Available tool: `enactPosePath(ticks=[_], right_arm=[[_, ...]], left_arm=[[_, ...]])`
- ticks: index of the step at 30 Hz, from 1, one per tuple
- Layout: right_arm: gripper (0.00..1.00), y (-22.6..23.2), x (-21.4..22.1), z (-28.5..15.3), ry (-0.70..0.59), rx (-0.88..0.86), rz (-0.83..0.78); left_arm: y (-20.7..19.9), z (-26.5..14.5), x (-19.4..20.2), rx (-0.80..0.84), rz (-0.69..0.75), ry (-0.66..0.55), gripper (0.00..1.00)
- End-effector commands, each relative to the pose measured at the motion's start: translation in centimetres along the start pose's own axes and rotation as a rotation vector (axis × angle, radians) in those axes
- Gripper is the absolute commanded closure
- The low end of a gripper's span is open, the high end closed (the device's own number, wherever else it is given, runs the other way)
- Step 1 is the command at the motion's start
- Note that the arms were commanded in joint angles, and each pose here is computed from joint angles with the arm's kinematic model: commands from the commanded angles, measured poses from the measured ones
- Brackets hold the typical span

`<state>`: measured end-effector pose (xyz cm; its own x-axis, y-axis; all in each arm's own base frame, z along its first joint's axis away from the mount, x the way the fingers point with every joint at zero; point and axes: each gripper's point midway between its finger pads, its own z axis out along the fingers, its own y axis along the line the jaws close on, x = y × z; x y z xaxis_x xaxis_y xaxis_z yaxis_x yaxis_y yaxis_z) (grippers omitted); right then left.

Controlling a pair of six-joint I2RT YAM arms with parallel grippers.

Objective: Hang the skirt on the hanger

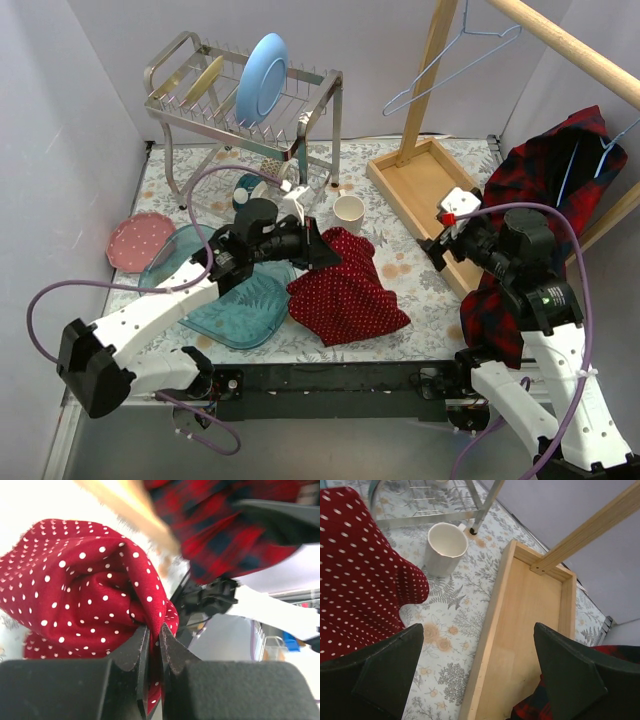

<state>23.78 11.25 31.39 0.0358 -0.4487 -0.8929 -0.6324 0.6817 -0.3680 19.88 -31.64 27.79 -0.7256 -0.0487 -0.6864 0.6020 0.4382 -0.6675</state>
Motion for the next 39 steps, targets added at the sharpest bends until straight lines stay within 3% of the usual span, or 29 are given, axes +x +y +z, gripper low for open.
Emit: enactPosePath(ticks=[1, 6, 8, 10, 11, 14, 16, 20, 24, 27, 31, 39], right_arm=[[0.03, 4.6, 1.6, 0.1, -0.014, -0.236, -0.051], [0.06, 9.9, 4.7, -0.1, -0.055, -0.506, -0.149], [0.06, 11.1, 5.8, 0.0, -0.052, -0.56, -0.141], [0.06, 12.9, 6.3, -0.5, -0.08, -0.664, -0.153], [0.06, 13.8, 7.0, -0.6, -0.077, -0.716, -0.145], [0.07, 16.8, 7.7, -1.8, -0.141, -0.886, -0.173], [0.08, 18.6, 7.6, -2.6, -0.222, -0.986, -0.224], [0.09, 21.8, 8.5, -2.7, -0.225, -1.136, -0.276], [0.11, 24.9, 10.6, -2.1, -0.15, -1.229, -0.357], [0.14, 27.1, 11.4, -1.7, -0.122, -1.279, -0.425], [0.18, 29.6, 12.7, -1.1, -0.058, -1.318, -0.526], [0.23, 32.6, 15.1, 2.1, 0.071, -1.22, -0.729]], left_arm=[[0.8, 2.1, 1.5, 0.066, -0.061, -0.003, 1.0], [5.9, 5.9, 4.6, -0.028, -0.144, 0.051, 0.99], [7.3, 6.8, 5.3, -0.066, -0.158, 0.073, 0.73], [7.9, 7.2, 4.8, -0.094, -0.152, 0.06, 0.61], [8.4, 7.5, 5.0, -0.115, -0.15, 0.067, 0.47], [8.5, 7.3, 3.2, -0.161, -0.104, 0.026, 0.25], [8.4, 6.7, 2.0, -0.187, -0.068, -0.001, 0.21], [6.7, 3.5, -1.5, -0.242, 0.039, -0.102, 0.11], [5.7, -0.6, -3.6, -0.304, 0.127, -0.204, 0.02], [5.9, -4.2, -4.2, -0.385, 0.136, -0.294, 0.02], [6.3, -7.7, -1.6, -0.381, 0.058, -0.366, 0.02], [7.2, -10.2, 1.4, -0.363, -0.086, -0.435, 0.02]])
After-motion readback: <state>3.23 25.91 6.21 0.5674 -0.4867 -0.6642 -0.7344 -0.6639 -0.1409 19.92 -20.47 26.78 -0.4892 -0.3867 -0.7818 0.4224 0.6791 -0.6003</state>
